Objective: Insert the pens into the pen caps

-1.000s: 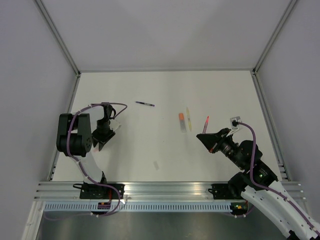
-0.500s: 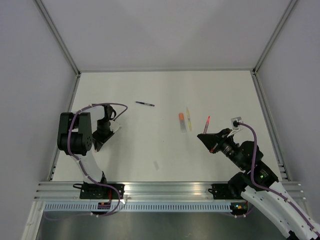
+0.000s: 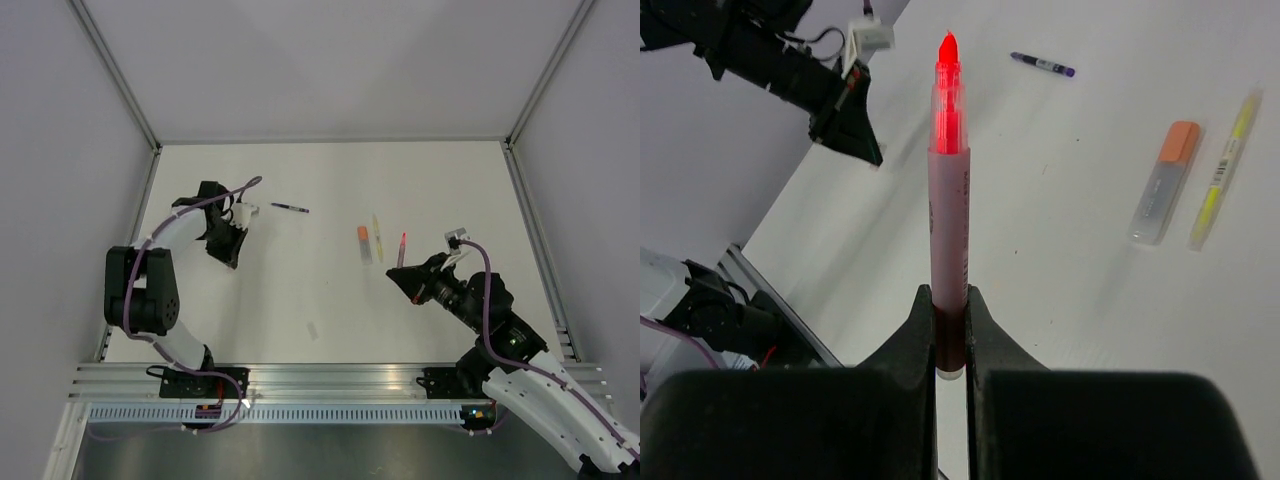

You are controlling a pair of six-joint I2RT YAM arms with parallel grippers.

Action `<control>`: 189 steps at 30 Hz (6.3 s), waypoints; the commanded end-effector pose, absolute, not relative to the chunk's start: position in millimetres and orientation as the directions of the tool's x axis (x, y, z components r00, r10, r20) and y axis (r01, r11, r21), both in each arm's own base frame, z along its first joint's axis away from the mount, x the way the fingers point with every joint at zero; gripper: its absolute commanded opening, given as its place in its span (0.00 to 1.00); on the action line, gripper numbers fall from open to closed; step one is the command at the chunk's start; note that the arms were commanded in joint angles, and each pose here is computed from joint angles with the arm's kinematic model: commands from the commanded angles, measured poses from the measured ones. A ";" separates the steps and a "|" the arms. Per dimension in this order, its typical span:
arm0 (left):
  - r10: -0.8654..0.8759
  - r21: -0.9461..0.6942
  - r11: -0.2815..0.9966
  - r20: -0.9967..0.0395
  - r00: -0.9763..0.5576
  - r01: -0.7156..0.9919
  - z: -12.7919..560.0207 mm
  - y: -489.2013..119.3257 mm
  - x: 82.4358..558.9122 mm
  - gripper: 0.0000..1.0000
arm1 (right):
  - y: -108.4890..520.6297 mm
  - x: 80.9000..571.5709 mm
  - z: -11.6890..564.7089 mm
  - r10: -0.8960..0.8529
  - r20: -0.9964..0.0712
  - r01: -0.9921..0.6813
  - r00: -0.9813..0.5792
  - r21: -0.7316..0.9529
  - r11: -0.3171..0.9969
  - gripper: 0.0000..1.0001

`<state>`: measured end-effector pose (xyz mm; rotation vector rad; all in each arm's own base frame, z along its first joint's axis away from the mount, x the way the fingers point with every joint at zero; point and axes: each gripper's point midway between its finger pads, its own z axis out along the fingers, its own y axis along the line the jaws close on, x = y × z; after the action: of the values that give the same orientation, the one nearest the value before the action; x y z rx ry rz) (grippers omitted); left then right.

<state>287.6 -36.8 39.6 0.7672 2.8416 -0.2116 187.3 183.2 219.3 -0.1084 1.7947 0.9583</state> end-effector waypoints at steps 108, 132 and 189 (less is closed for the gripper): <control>-0.121 -0.672 0.121 -0.740 -0.661 0.730 271.3 -255.4 158.6 0.18 | 357.3 163.7 244.2 -0.039 -0.887 -0.859 -0.459 0.432 0.275 0.00; -0.300 -0.648 0.212 -0.755 -0.583 0.731 298.3 -249.6 187.4 0.55 | 349.5 147.9 245.9 -0.046 -0.883 -0.864 -0.468 0.446 0.234 0.00; -0.092 -0.657 -0.049 -0.747 -0.658 0.752 236.2 -280.2 118.6 0.02 | 354.5 266.1 405.6 0.255 -0.951 -0.935 -0.176 0.242 0.258 0.00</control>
<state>219.7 -246.0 300.0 0.2408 1.3980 -1.4488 190.0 354.6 232.7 -0.9543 1.9535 1.3208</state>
